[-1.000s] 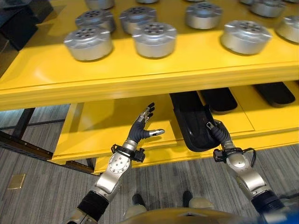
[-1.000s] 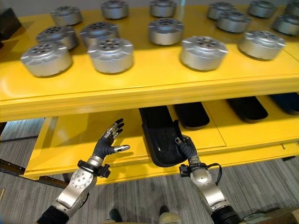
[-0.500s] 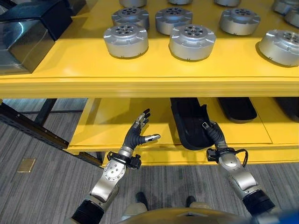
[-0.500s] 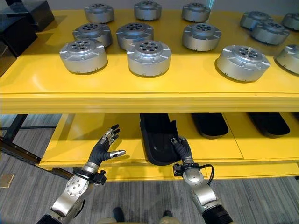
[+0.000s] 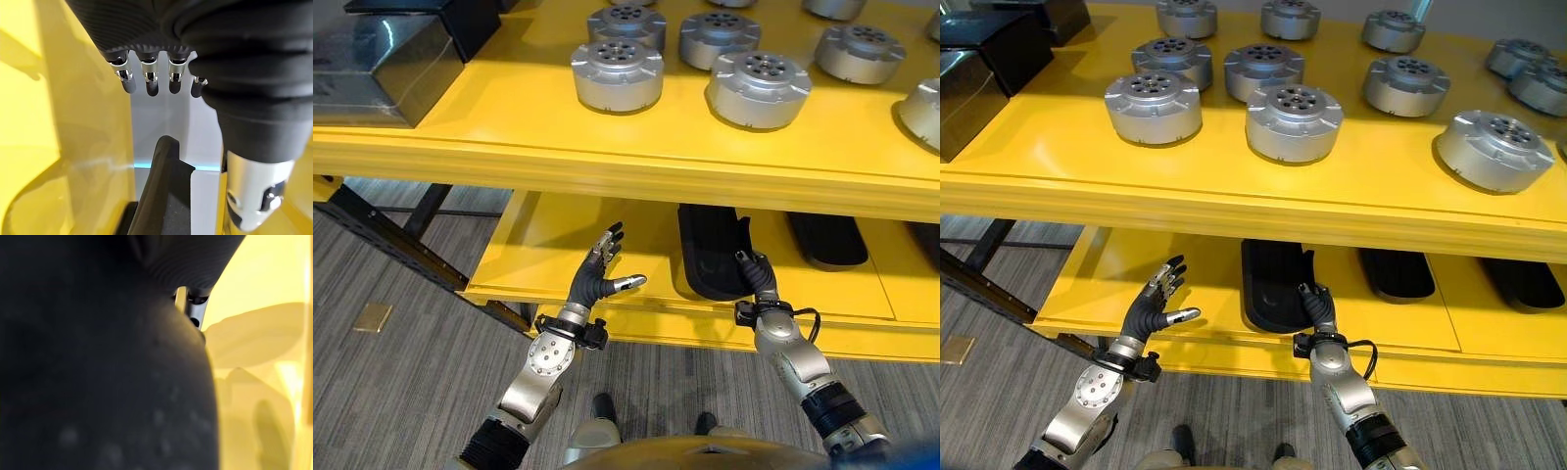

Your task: Move parts from the plastic box to the shelf.

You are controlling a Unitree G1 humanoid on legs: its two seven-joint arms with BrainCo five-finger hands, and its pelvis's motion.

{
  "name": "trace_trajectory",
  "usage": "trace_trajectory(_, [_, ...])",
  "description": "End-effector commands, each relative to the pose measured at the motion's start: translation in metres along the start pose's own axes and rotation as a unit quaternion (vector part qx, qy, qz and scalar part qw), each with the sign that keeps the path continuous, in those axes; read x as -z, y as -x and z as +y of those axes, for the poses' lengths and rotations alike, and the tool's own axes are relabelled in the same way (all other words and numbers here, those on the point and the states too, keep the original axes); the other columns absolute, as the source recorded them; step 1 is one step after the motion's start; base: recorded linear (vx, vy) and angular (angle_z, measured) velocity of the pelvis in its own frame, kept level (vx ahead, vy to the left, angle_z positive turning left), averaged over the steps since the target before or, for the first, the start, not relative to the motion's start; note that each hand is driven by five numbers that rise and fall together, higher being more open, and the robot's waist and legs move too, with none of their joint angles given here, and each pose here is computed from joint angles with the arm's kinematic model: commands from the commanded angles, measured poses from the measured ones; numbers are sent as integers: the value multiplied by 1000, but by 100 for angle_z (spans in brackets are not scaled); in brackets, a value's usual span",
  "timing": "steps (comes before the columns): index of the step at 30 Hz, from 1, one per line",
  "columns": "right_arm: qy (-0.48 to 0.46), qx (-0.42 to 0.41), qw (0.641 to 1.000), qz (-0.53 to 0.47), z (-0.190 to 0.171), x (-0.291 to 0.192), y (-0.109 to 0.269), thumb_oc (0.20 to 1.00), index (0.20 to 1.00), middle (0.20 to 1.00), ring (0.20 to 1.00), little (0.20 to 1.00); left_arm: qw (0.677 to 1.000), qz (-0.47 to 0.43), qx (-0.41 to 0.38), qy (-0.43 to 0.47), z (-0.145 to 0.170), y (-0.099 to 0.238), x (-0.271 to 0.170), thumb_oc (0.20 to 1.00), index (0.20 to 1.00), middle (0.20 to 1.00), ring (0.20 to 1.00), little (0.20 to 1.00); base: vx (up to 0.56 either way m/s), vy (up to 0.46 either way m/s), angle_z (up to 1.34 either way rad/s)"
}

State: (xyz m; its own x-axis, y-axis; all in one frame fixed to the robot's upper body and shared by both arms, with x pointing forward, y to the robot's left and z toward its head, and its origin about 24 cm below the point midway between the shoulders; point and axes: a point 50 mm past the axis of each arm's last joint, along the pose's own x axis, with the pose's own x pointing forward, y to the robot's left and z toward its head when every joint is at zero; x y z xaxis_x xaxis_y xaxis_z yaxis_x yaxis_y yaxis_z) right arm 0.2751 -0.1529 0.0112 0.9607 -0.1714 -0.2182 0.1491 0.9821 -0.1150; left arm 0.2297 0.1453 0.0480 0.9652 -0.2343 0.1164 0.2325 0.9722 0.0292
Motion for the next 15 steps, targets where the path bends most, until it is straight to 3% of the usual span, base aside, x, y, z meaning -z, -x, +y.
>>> trace_trajectory(1, [-36, 16, 991, -125, 0, -70, -20, 200, 200, 200, 200, 200, 997, -76, 2, 18, -1, -19, -32, 1000, 1000, 1000, 1000, 1000, -212, 38, 7])
trace_trajectory(6, [-25, 45, 987, -156, -4, -112, -38, 200, 200, 200, 200, 200, 994, -106, 12, 26, -5, -37, -52, 1000, 1000, 1000, 1000, 1000, -164, 22, 1])
trace_trajectory(15, [-9, 76, 989, -126, -14, -117, -52, 200, 200, 200, 200, 200, 994, -98, 31, 32, -13, -41, -53, 1000, 1000, 1000, 1000, 1000, -33, 6, -1])
